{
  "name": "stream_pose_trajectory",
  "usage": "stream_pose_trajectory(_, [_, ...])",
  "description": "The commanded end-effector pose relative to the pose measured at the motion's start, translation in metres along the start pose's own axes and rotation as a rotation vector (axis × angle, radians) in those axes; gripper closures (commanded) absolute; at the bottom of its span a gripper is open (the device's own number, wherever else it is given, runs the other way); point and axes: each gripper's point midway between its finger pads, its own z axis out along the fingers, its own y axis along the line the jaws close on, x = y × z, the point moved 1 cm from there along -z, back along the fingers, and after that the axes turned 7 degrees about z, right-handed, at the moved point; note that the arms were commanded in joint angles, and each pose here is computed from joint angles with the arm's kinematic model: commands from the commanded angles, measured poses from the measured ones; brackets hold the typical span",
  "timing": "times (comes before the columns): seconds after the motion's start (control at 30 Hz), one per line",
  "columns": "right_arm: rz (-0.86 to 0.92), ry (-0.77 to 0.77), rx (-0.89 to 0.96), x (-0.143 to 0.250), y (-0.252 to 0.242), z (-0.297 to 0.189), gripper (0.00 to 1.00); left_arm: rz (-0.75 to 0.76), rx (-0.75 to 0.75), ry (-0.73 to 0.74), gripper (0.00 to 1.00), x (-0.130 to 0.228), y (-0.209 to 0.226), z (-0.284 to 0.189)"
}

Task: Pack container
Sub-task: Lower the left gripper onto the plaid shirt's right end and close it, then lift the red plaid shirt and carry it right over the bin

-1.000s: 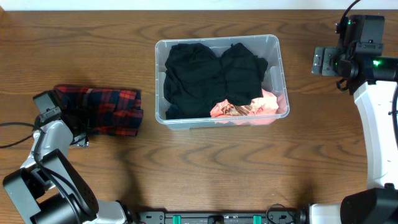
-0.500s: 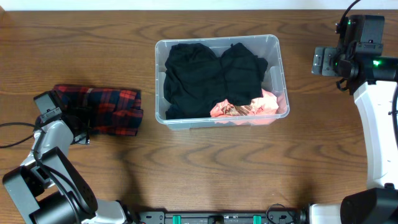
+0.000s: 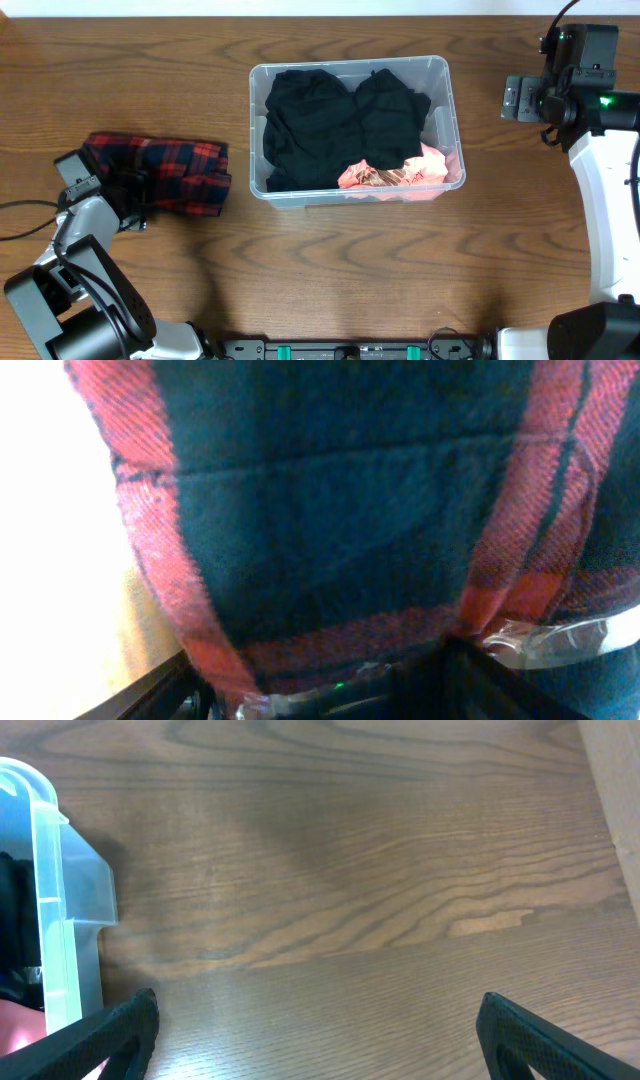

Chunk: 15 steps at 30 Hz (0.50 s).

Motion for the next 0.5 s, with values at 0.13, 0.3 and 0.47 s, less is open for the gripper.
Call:
stream_pose_trajectory(0.13, [0.003,0.004,0.012,0.0,-0.004,0.002,0.01,-0.066,-0.116,0.129,0.34,0.043,0.046,0.027])
stream_pose_trajectory(0.3, [0.003,0.004,0.012,0.0,-0.004,0.002,0.01,-0.037,-0.108,0.14,0.67,0.045,0.045,0.027])
stream_pose_trajectory(0.47, [0.003,0.004,0.012,0.0,-0.004,0.002,0.01,-0.03,-0.059,0.171,0.94,0.049,0.036,0.025])
